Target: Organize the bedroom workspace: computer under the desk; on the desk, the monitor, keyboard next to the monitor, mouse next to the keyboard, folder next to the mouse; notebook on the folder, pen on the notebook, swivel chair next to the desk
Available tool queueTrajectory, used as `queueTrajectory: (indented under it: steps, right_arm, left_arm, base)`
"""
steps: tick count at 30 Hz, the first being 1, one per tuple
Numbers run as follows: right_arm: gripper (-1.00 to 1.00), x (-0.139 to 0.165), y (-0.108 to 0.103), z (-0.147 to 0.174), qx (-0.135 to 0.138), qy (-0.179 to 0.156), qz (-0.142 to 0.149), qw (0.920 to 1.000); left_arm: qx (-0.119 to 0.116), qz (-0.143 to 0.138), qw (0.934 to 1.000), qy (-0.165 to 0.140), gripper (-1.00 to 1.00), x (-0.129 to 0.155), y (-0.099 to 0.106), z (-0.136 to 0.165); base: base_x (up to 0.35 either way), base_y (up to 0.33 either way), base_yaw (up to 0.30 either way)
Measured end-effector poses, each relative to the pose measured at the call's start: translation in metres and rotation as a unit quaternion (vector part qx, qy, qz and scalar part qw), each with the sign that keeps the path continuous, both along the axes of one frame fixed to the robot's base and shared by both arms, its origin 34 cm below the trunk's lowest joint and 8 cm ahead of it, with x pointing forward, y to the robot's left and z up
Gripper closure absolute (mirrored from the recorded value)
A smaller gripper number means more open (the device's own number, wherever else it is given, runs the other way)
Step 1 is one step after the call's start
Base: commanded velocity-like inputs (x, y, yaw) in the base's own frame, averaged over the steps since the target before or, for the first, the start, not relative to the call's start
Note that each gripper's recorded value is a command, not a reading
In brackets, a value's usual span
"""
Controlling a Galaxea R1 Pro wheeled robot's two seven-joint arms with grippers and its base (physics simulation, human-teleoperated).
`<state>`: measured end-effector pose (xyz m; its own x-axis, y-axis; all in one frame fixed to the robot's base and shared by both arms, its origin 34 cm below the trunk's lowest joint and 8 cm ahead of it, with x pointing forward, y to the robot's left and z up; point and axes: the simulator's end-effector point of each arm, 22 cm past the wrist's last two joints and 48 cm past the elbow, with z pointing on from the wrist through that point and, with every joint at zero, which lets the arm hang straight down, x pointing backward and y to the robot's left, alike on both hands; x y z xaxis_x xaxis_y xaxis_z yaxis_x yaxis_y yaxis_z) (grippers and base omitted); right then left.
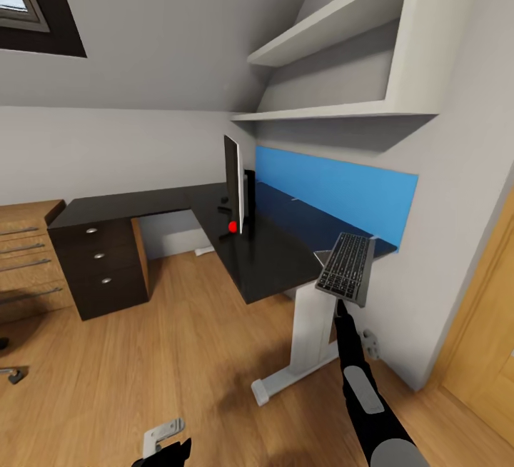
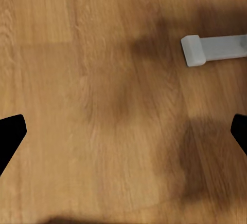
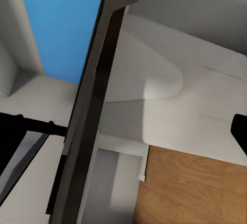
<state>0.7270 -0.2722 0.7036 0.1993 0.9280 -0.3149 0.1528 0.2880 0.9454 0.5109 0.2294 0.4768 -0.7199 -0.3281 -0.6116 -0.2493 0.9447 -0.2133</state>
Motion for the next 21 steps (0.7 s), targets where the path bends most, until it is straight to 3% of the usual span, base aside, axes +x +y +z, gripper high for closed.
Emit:
queueTrajectory:
  steps: [7, 21]
  right_arm:
    - [-1.0, 0.0001, 0.0004, 0.0003, -0.001, 0.0, 0.0, 1.0]
    - [-1.0, 0.0015, 0.0007, 0.0082, -0.001, 0.0, 0.001, 1.0]
  left_arm:
    - [0.0, 0.001, 1.0, 0.003, -1.0, -0.0021, 0.0012, -0.0024]
    - [0.001, 0.001, 1.0, 0.006, -1.0, -0.0024, 0.0016, 0.0037]
  base:
    - [0.149, 0.0, 0.0]
    - [0.014, 0.0, 0.0]
